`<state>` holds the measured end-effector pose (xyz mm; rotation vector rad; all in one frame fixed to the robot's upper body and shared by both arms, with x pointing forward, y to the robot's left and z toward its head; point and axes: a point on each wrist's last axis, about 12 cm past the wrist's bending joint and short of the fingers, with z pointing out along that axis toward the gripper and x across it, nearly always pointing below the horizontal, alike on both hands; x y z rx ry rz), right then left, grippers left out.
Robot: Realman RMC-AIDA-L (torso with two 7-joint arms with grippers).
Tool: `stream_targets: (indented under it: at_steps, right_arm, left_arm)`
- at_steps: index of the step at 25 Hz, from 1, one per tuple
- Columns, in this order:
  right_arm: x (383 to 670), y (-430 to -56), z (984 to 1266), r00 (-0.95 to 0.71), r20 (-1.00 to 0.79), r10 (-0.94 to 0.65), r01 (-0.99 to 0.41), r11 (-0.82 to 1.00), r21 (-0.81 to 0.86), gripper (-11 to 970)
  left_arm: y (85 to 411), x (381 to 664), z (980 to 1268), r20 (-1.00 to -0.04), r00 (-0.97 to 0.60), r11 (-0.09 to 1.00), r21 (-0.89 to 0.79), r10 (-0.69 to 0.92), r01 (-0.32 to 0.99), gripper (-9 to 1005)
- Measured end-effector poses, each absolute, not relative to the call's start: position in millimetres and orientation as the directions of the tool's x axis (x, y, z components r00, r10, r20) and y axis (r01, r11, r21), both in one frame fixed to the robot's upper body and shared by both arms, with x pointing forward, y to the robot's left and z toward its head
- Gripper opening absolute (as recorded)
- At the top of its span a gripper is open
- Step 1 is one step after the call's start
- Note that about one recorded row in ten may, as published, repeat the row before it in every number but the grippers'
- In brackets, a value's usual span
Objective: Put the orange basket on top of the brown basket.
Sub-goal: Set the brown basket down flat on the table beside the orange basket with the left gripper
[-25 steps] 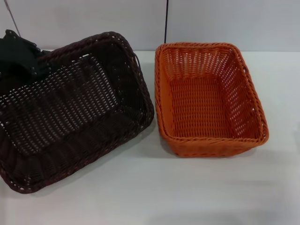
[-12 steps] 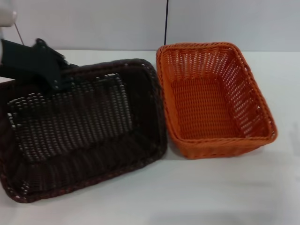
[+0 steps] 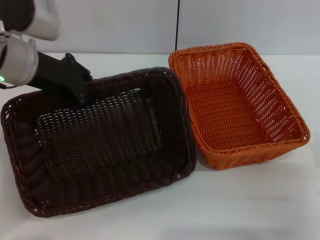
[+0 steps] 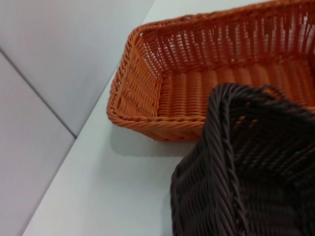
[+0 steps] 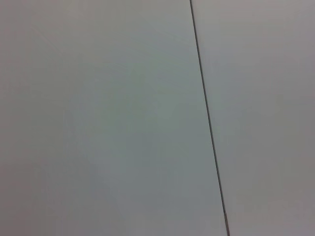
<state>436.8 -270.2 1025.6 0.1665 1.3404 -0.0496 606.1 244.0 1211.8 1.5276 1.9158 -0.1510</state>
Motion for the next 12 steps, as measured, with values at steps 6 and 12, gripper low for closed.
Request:
stream_targets:
  at_steps: [6, 12]
  right_arm:
    - [438, -270, 1025, 0.226, -0.972, 0.059, 0.129, 0.988, 0.090, 817]
    - [438, -272, 1024, 0.219, -0.974, 0.056, 0.128, 0.988, 0.085, 816]
  left_arm:
    - [233, 606, 1207, -0.534, -0.051, 0.270, 0.341, 0.844, 0.900, 286]
    - [219, 617, 1211, -0.524, 0.004, 0.266, 0.440, 0.852, 0.858, 488]
